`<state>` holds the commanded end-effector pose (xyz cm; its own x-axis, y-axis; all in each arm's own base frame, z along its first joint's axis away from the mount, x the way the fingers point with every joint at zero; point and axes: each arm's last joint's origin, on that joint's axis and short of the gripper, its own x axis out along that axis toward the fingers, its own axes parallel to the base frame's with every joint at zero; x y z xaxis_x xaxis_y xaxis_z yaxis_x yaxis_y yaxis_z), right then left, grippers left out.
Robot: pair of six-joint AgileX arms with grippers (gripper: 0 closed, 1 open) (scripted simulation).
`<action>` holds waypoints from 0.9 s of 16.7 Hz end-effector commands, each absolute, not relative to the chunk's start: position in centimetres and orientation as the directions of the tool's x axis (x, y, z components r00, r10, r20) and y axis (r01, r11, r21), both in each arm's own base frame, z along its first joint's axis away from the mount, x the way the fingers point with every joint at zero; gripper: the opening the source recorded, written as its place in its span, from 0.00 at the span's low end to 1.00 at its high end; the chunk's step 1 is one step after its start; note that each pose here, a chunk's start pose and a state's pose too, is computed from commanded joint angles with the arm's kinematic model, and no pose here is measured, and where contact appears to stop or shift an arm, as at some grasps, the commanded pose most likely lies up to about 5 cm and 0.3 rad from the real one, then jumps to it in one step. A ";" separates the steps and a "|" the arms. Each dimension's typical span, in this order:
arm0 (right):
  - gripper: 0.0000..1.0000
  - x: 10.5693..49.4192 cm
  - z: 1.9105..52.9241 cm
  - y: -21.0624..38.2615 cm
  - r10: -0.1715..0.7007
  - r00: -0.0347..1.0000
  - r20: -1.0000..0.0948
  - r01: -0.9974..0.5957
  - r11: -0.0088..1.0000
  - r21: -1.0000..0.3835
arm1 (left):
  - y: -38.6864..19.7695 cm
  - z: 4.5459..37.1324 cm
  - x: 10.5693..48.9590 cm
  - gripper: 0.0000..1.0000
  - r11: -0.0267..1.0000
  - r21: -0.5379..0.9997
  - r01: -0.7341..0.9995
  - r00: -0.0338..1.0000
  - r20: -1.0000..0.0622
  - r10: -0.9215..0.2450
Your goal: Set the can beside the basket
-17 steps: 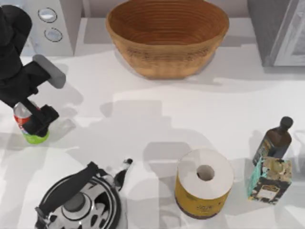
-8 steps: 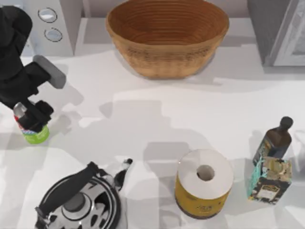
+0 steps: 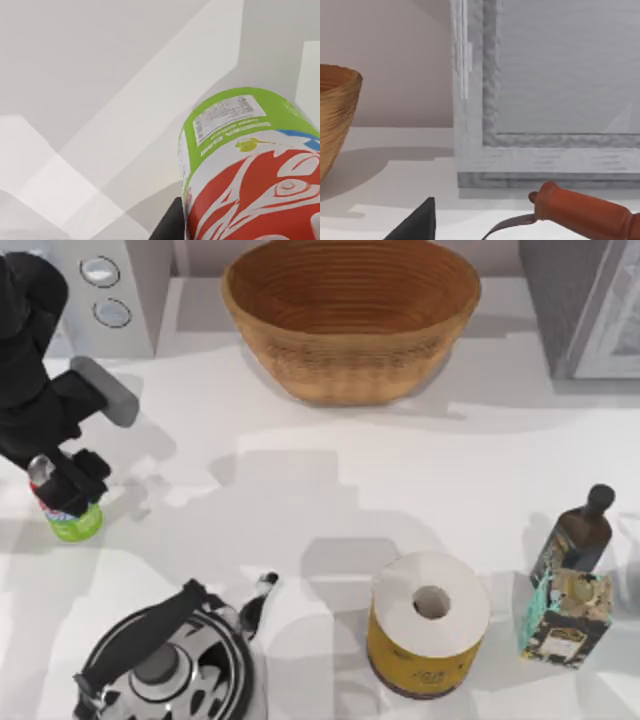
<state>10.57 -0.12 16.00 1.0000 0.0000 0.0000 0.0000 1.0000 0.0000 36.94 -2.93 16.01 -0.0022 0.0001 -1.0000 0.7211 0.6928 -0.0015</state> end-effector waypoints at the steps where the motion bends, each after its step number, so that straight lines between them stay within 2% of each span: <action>1: 1.00 10.6 16.0 -0.1 0.000 1.000 0.000 0.000 1.000 0.000 | -2.9 16.0 36.9 0.00 0.693 -0.001 0.721 -0.002 -1.000 0.000; 9: 1.00 10.6 16.0 -0.1 0.000 1.000 0.000 0.000 1.000 0.000 | -3.2 16.5 37.0 0.00 0.694 0.004 0.720 0.011 -1.000 -0.006; 12: 1.00 10.6 16.0 -0.1 0.000 1.000 0.000 0.000 1.000 0.000 | -5.0 19.0 37.9 0.00 0.712 0.028 0.701 0.080 -0.996 -0.039; 15: 1.00 10.6 16.0 -0.1 0.000 1.000 0.000 0.000 1.000 0.000 | -8.2 23.1 39.2 0.00 0.758 0.046 0.650 0.176 -0.980 -0.091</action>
